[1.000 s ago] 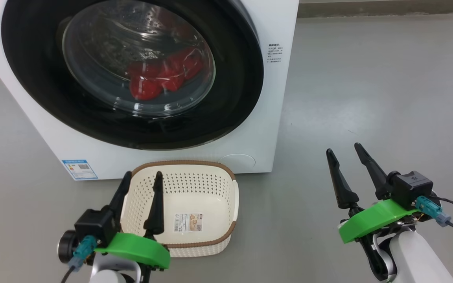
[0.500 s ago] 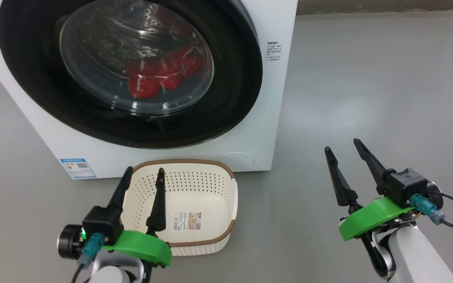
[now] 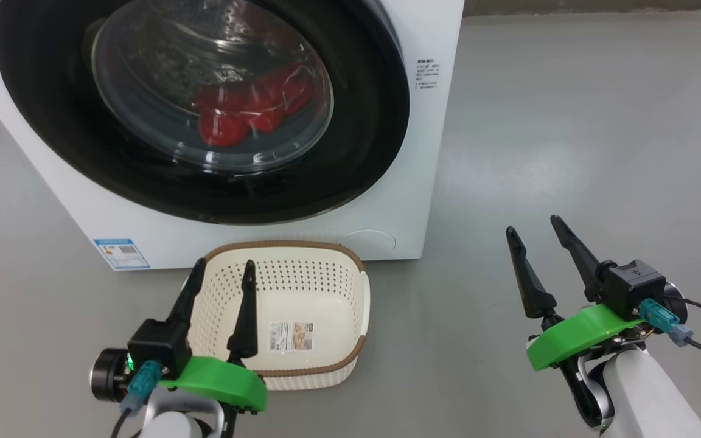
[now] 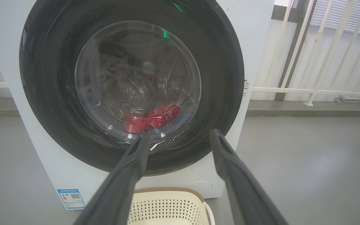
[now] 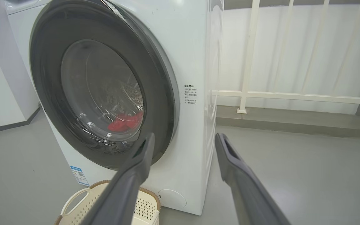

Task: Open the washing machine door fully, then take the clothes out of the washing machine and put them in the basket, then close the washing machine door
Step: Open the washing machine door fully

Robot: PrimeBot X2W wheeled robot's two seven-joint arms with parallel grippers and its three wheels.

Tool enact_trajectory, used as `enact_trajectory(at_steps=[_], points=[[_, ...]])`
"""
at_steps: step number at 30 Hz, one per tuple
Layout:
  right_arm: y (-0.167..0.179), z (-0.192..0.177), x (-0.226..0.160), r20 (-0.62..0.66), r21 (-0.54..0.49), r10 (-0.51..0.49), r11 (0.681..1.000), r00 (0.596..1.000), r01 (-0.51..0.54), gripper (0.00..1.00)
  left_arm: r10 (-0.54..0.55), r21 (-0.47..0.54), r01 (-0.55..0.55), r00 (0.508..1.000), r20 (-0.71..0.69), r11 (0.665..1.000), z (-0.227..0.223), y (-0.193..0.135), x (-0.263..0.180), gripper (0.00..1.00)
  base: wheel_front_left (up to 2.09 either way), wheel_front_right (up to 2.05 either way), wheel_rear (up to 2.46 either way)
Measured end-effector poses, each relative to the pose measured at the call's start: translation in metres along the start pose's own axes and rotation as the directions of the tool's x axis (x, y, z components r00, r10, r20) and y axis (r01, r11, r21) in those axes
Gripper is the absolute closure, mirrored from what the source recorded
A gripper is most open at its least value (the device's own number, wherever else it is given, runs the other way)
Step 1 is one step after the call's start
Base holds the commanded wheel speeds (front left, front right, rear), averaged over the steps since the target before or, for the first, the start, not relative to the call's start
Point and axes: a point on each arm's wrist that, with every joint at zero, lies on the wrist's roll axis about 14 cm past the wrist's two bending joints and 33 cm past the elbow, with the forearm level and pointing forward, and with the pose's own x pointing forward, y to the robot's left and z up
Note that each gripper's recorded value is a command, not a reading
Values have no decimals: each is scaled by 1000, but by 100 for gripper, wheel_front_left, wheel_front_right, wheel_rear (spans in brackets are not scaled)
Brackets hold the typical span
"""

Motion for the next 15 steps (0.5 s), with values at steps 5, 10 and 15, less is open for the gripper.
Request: enact_trajectory(at_steps=[5, 10, 15], points=[[4, 7, 16, 24, -2, 18, 1000, 1000, -18, 100, -2, -8, 2, 1000, -8, 1000, -5, 0, 3, 0, 0, 0, 0], [7, 6, 33, 34, 46, 27, 999, 999, -28, 100, -7, -19, 7, 1000, 11, 1000, -1, 0, 14, 0, 0, 0, 0], [6, 7, 55, 53, 209, 5, 978, 999, -16, 100, -6, -27, 6, 1000, -7, 1000, -10, 0, 19, 0, 0, 0, 0]])
